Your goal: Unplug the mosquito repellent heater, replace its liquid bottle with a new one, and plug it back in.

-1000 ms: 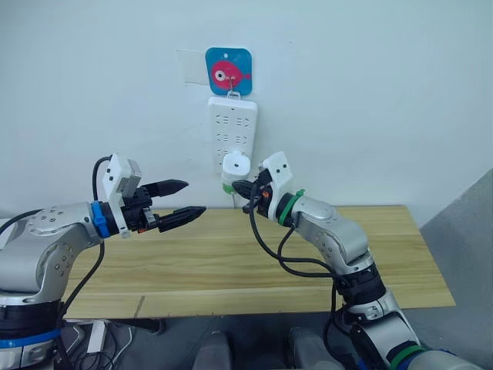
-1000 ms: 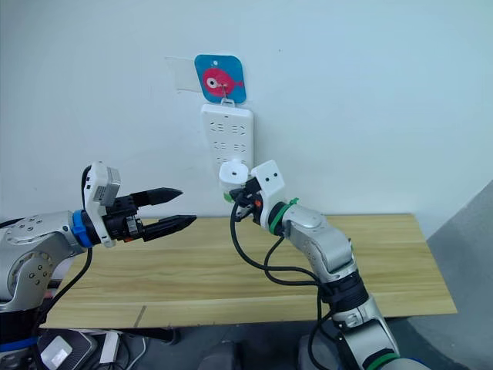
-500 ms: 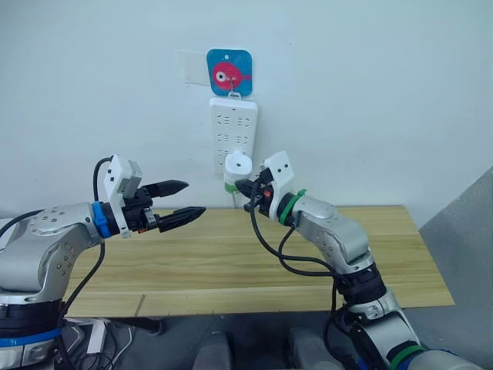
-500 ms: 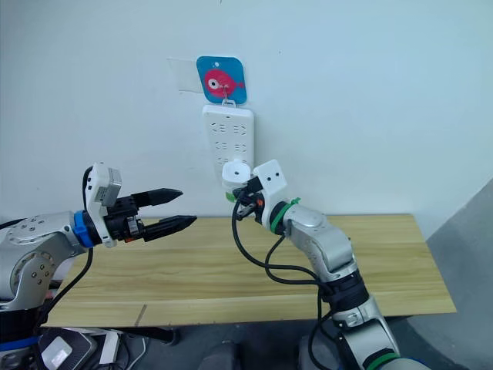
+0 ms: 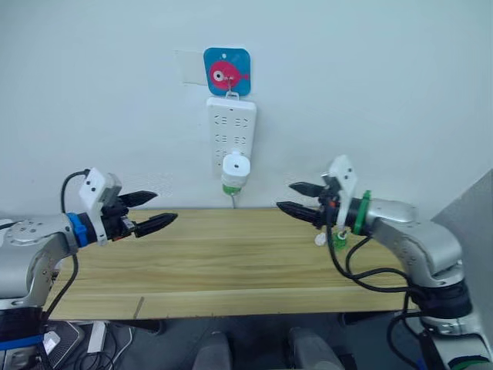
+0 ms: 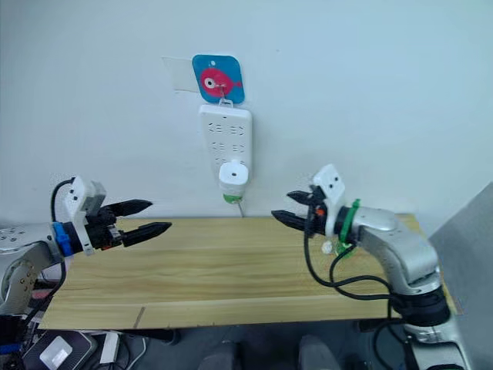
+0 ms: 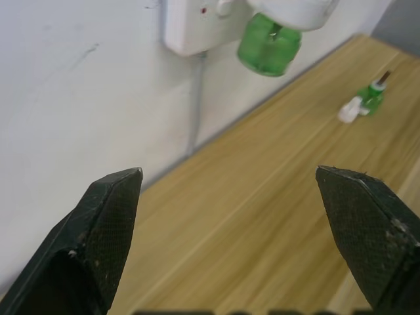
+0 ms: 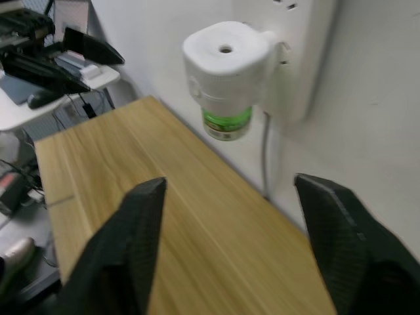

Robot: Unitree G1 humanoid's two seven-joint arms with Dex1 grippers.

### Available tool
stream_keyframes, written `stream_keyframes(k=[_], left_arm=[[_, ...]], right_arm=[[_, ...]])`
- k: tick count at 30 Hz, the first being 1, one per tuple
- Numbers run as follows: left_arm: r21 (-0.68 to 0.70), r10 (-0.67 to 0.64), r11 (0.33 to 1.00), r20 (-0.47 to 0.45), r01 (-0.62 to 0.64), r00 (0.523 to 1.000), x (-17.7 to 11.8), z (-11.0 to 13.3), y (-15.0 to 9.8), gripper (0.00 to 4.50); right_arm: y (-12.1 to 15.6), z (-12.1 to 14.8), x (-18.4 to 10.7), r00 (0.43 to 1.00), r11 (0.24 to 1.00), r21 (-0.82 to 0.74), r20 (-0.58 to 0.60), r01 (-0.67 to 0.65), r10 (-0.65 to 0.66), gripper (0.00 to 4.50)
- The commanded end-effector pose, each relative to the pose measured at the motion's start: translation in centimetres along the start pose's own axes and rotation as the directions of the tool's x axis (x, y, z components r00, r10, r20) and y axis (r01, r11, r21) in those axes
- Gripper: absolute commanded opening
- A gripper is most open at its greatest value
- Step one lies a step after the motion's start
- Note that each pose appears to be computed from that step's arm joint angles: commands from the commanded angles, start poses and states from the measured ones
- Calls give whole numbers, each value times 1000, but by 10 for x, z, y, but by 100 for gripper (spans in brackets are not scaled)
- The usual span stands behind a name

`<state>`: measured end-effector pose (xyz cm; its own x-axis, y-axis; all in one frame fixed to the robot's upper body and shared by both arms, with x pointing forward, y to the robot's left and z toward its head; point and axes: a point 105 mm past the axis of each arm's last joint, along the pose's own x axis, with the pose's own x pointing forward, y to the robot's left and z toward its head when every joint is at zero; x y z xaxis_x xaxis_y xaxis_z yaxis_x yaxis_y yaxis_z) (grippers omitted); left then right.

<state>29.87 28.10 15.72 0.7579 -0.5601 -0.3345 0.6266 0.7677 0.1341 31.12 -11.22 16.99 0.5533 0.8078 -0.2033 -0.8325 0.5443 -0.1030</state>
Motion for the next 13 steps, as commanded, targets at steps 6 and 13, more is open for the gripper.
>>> stream_keyframes(k=[6,13], left_arm=[[105,199,975,-12,-197,980,-35,2,49,450],[105,176,979,-12,-174,984,-31,-3,47,450]], right_arm=[[-63,-14,-68,972,969,-106,-50,225,-231,445],[-76,-24,-76,948,948,-71,-40,311,-315,445]])
